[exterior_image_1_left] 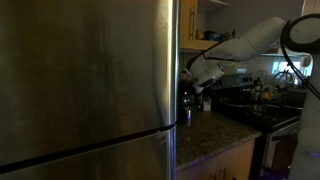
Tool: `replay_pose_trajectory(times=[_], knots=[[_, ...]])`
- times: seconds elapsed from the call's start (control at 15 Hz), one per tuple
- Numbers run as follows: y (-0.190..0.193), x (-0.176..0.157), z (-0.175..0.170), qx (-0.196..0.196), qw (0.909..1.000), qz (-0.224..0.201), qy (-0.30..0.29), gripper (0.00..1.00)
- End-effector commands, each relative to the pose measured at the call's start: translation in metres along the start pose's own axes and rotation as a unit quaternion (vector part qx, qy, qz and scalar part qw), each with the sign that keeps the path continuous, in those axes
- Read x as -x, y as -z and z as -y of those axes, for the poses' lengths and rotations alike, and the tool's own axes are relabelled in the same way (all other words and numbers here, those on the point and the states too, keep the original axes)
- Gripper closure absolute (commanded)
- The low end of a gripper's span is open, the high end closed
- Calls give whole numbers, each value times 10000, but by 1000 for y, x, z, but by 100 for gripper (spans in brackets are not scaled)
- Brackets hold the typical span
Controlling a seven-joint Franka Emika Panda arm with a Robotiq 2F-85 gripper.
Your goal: Press a button on the air fryer
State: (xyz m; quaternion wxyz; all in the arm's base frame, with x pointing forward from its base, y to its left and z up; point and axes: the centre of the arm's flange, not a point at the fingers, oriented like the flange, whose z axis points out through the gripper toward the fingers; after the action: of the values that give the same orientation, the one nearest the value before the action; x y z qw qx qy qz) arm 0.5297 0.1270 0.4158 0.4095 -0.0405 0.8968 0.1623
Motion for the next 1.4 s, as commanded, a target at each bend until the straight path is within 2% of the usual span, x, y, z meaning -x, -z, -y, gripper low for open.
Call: replay_pose_trajectory(times=[0.0, 0.27, 0.4, 0.6, 0.73, 0.93, 1.07, 1.27, 1.33], knots=[[5, -6, -1, 14, 9996, -284, 12, 0], [-4, -49, 14, -219, 9943, -1043, 59, 0], [-14, -63, 17, -204, 9960, -865, 51, 0], [-15, -72, 22, -249, 9950, -968, 14, 0], [-3, -64, 24, -252, 9977, -620, -99, 0], [22, -47, 17, -420, 9985, -333, -147, 0], [12, -41, 15, -337, 9984, -439, -124, 0], [21, -34, 12, -310, 9989, -336, -104, 0], [13, -31, 10, -224, 9992, -312, -84, 0]])
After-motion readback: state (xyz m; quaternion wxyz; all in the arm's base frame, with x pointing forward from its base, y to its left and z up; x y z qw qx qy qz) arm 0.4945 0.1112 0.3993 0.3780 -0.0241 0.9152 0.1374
